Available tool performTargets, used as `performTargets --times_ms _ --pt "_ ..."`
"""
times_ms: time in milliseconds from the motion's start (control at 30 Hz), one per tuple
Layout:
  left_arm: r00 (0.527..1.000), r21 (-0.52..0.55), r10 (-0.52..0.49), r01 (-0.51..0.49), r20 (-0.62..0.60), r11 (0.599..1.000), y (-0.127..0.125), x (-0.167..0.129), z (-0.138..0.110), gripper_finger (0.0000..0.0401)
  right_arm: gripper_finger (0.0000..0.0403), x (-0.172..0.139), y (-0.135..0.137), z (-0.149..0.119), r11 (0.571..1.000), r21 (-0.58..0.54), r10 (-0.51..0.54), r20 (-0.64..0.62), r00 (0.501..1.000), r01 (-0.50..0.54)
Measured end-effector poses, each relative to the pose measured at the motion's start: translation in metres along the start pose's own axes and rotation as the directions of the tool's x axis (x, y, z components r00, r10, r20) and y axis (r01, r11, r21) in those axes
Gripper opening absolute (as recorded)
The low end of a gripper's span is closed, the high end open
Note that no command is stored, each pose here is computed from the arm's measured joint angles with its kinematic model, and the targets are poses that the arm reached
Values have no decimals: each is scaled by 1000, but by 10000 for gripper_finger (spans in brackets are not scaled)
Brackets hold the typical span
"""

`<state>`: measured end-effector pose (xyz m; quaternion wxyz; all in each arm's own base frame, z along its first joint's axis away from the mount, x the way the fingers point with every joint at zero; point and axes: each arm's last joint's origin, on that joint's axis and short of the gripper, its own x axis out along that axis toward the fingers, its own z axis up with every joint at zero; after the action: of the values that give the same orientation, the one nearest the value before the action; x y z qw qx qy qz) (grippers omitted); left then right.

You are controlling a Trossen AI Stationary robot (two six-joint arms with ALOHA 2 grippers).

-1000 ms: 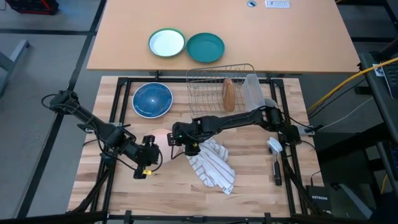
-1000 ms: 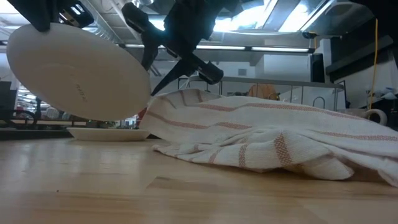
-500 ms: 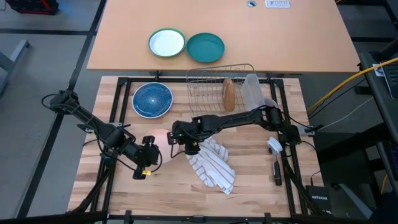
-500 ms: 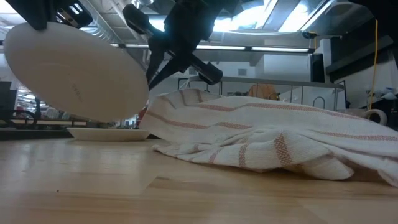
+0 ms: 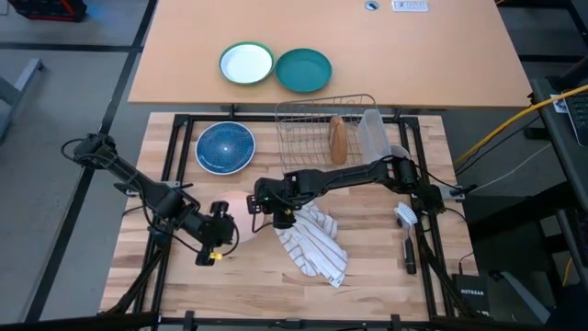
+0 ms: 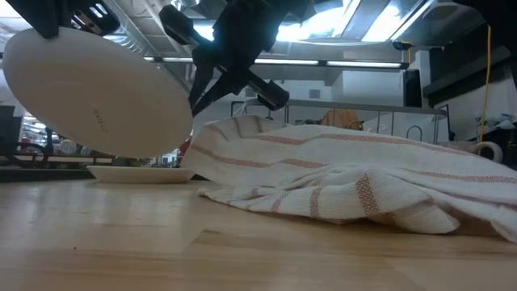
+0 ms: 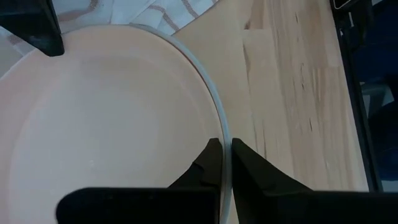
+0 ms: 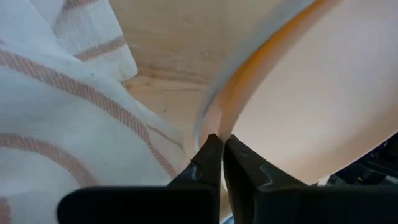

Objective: Sort dishes
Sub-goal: Put the orange plate into the dish rack

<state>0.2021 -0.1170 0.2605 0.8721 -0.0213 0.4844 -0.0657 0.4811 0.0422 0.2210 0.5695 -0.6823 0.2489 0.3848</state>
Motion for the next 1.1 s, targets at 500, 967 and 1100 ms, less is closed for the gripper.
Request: performTargets --times_ms 500,967,1100 --pt "1000 3 -2 2 -2 1000 0 0 0 6 30 6 1 3 999 52 -11 92 996 6" --pt "1000 4 -1 1 -3 1000 0 0 0 6 44 6 -3 3 996 83 -54 115 992 44" --pt "1000 3 4 -4 -2 1000 0 0 0 6 46 6 -3 4 995 83 -56 121 991 46"
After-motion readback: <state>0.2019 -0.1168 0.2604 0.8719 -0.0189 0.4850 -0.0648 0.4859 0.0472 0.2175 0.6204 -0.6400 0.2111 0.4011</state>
